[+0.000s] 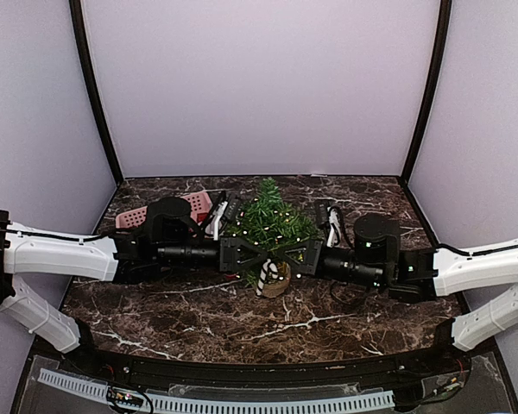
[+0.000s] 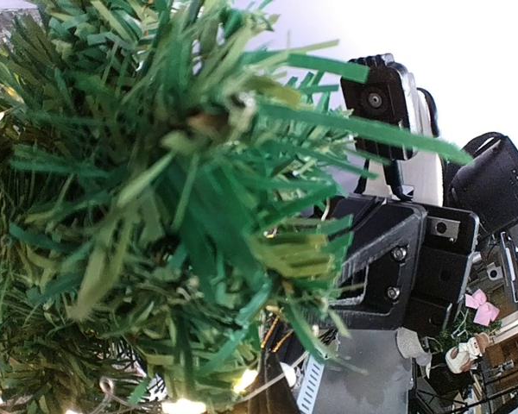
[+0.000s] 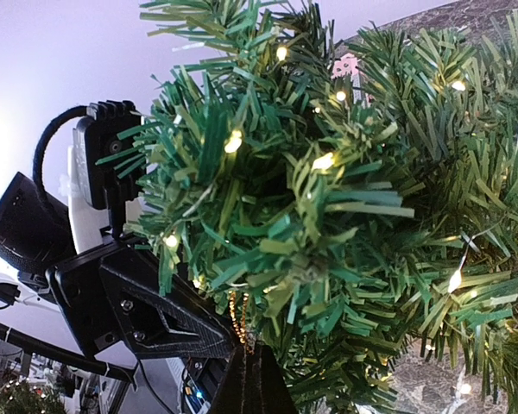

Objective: Decorate the small christmas tree
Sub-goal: Hang the ornament cane on the branch.

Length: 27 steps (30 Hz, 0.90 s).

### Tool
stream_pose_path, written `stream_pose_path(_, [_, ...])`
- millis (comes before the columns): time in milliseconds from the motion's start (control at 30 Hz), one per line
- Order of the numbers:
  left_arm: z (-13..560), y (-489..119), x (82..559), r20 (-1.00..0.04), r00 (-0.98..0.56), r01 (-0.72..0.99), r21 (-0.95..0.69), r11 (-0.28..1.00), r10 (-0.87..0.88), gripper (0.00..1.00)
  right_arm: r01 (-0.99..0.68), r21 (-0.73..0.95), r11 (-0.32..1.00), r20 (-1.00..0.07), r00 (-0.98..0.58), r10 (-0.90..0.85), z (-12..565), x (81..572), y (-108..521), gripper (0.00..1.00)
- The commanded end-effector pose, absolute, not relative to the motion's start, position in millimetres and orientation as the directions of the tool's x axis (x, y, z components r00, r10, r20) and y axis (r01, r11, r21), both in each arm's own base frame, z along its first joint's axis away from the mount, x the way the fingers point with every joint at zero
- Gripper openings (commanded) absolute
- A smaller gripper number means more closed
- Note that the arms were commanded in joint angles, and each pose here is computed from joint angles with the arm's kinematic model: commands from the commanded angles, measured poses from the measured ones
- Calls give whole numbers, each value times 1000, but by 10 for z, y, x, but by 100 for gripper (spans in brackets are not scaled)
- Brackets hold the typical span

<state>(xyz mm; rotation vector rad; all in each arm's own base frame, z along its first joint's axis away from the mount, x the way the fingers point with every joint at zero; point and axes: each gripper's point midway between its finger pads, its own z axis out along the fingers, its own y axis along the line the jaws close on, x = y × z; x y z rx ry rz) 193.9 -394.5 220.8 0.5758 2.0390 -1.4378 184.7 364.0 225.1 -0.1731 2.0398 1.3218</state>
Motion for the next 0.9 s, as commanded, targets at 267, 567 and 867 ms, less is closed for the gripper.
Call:
stream_pose_path(267, [2371, -3928, 2088, -669, -739, 616, -718, 324, -78, 0, -446, 758, 476, -618, -725, 303, 2412, 2013, 3662, 0])
stream_pose_path(567, [2285, -3934, 2118, -628, -773, 571, -749, 335, -87, 0, -427, 762, 487, -607, -733, 307, 2354, 2052, 3682, 0])
stream_pose_path(867, [2241, -3913, 2137, -606, -788, 544, -768, 338, -109, 0, -426, 766, 482, -603, -736, 308, 2348, 2070, 3712, 0])
